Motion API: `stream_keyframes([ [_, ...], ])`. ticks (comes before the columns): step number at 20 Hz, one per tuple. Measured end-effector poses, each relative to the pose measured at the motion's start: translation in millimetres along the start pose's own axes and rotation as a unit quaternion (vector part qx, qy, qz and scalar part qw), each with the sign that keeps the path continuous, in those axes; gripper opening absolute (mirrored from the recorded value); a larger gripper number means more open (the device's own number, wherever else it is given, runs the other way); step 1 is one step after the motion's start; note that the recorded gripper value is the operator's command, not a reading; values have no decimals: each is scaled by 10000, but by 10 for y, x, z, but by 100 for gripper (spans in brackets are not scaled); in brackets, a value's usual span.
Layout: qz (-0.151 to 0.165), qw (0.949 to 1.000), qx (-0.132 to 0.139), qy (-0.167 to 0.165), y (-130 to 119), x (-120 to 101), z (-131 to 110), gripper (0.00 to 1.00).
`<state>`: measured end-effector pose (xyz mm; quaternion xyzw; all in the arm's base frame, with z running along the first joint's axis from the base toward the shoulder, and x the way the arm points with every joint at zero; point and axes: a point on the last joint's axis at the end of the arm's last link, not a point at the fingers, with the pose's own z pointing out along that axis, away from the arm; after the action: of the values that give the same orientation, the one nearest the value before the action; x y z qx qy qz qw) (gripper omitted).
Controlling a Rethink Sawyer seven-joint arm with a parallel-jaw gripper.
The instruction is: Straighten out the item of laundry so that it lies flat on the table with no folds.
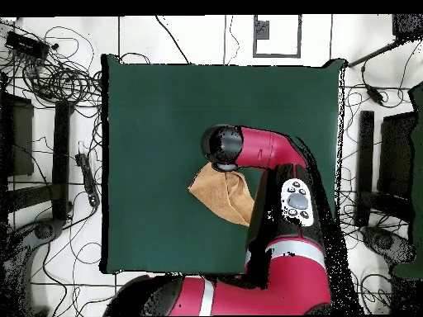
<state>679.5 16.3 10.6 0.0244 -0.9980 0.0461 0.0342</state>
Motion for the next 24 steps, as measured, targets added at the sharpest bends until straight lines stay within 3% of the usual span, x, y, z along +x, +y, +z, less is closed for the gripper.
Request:
stream_keyframes([
  [17,-2,10000,-4,38,0,-2,-7,100],
  [24,6,10000,11,36,-39,-145,-107,100],
])
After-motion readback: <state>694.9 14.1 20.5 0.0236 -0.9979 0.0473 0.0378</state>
